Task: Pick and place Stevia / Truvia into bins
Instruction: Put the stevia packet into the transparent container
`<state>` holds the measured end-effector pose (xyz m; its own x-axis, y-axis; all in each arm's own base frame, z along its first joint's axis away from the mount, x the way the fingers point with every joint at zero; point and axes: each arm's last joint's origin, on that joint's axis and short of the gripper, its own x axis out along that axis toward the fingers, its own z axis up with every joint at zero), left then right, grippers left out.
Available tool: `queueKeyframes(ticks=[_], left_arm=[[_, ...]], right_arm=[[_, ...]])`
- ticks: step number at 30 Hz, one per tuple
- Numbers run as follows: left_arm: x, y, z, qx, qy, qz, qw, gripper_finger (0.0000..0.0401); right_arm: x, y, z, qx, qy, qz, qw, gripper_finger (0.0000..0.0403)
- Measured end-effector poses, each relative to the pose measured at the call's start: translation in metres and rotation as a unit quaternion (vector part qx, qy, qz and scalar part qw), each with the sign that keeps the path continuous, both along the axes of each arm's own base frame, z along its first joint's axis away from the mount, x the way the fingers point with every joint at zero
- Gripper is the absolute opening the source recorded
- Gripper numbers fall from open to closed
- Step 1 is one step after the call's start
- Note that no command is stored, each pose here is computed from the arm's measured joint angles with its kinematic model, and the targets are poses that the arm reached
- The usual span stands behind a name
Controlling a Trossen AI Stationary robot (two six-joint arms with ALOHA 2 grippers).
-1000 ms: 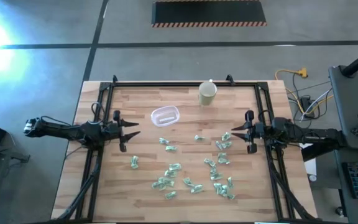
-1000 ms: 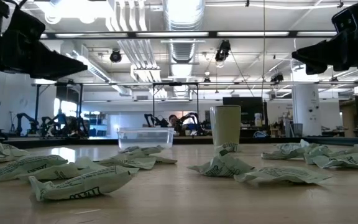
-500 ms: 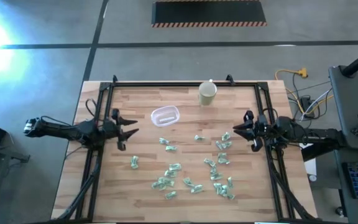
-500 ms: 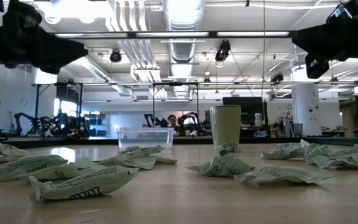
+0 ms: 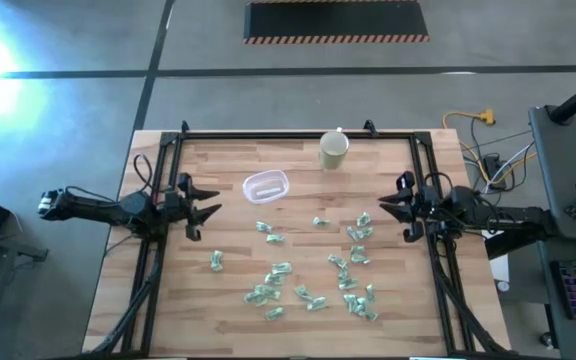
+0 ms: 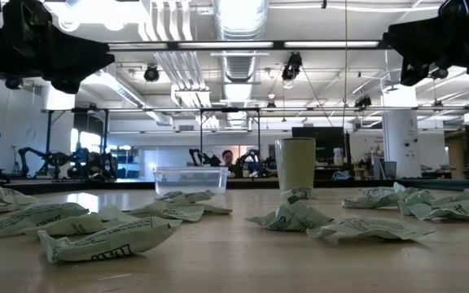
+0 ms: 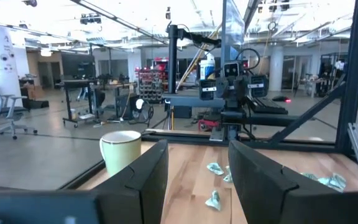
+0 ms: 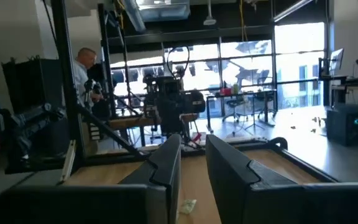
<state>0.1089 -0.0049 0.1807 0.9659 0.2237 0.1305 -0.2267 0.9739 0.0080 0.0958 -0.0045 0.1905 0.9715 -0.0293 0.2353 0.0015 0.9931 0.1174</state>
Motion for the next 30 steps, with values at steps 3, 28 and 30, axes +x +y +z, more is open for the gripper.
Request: queueKeyframes(ticks=[3,28,30], left_arm=[[0.001,0.0,-0.001,0.001,0.004,0.0,1.0,0.0153],[-0.002,0.003,0.008,-0.015,-0.044,0.049,0.998,0.0153],[-0.003,0.005,0.011,-0.017,-0.057,0.09,0.994,0.0153]], right_arm=[[0.0,0.0,0.001,-0.031,-0.003,-0.007,0.999,0.0068],[-0.006,0.002,0.021,-0.141,-0.036,-0.006,0.989,0.0068],[-0.007,0.002,0.025,-0.141,-0.041,-0.007,0.989,0.0068]])
